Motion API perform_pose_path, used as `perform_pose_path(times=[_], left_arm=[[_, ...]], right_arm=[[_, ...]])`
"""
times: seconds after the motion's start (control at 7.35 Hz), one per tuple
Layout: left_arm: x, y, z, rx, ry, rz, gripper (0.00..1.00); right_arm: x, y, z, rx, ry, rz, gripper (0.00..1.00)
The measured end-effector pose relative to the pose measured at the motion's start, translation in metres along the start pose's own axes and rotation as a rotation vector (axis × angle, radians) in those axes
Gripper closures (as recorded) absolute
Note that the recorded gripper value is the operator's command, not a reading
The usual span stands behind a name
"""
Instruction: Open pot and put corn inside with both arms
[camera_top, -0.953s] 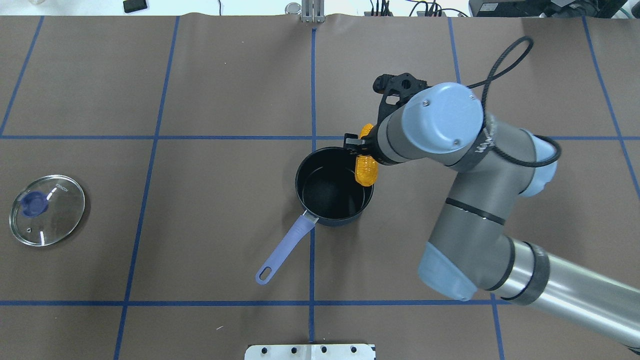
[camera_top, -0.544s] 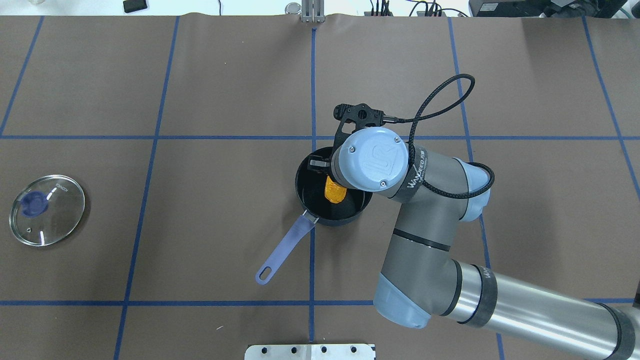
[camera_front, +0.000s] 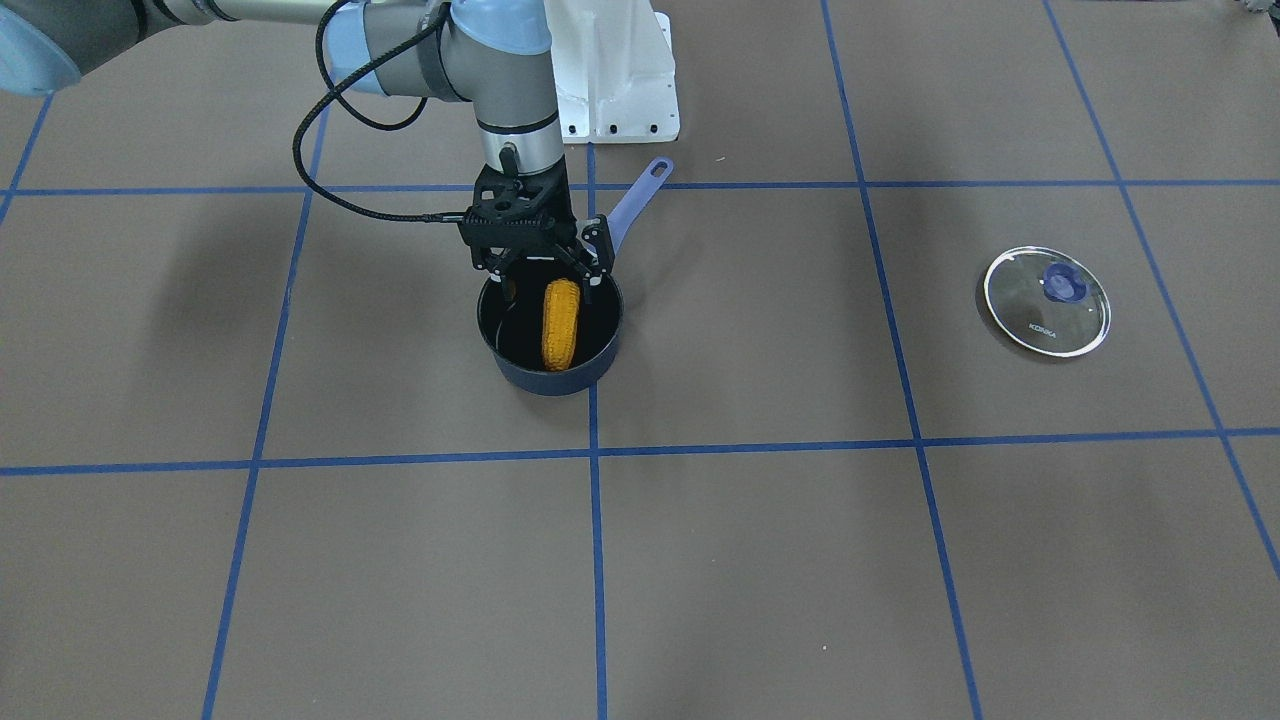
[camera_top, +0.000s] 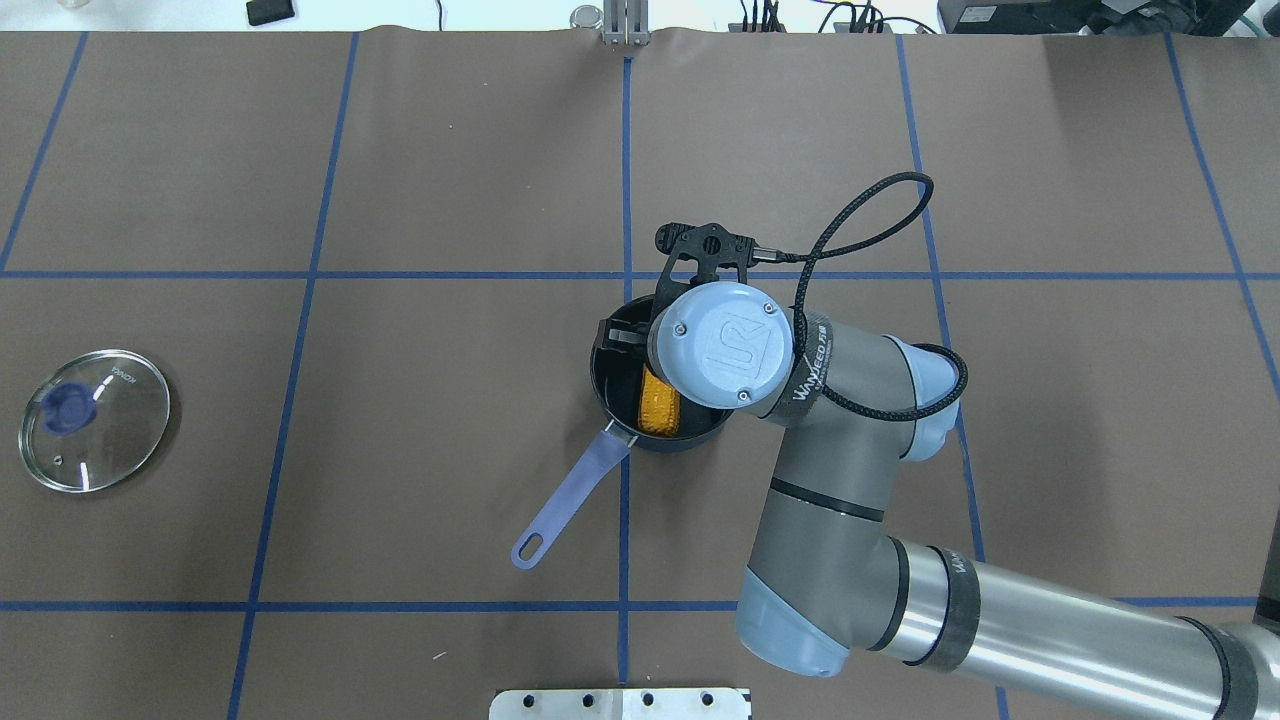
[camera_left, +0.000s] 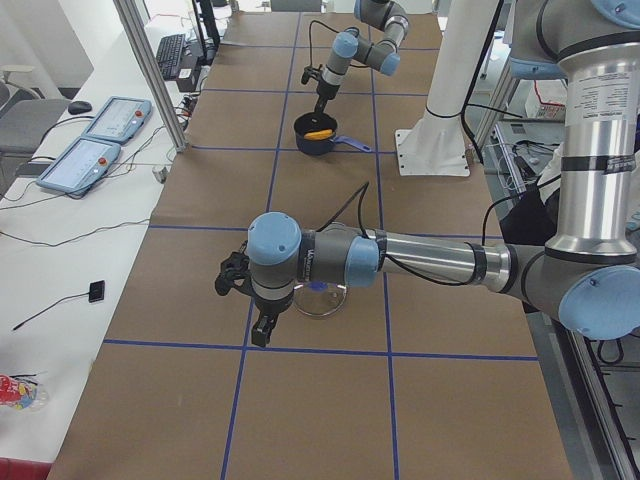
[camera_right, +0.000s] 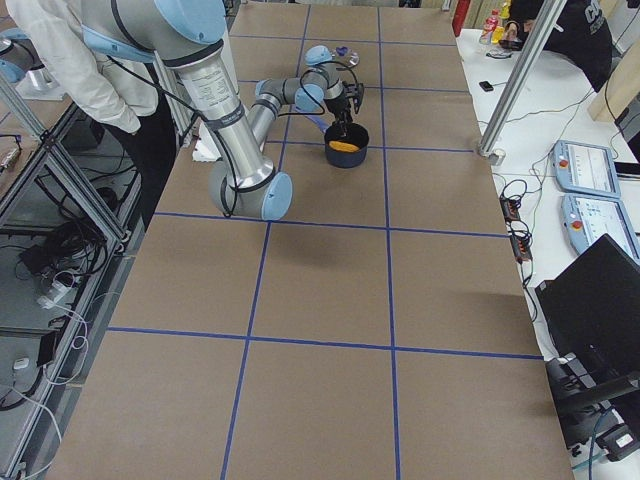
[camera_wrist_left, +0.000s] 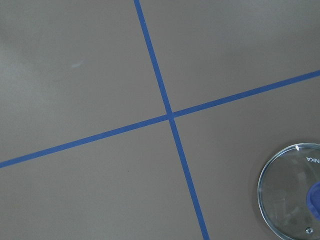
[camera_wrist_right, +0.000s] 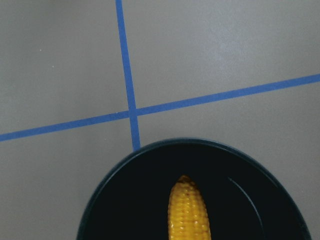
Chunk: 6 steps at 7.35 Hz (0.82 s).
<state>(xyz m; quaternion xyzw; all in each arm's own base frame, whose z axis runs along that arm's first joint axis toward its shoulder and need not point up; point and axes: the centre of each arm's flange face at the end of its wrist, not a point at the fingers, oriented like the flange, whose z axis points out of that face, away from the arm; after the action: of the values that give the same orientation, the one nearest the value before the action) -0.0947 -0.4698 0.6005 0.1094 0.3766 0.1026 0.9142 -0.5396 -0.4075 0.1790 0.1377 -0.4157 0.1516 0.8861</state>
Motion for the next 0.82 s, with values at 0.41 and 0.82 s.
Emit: perform_pose_path(times=[0.41, 0.82], left_arm=[[-0.007, 0.015, 0.011, -0.066, 0.032, -0.114, 0.02], [-0.014, 0.039, 0.024, -0.104, 0.049, -0.168, 0.02]], right_arm=[[0.042, -0.079, -0.007, -0.052, 0.030, -0.018, 0.00], [0.169, -0.219, -0.030, -0.151, 0.064, -0.221, 0.00]])
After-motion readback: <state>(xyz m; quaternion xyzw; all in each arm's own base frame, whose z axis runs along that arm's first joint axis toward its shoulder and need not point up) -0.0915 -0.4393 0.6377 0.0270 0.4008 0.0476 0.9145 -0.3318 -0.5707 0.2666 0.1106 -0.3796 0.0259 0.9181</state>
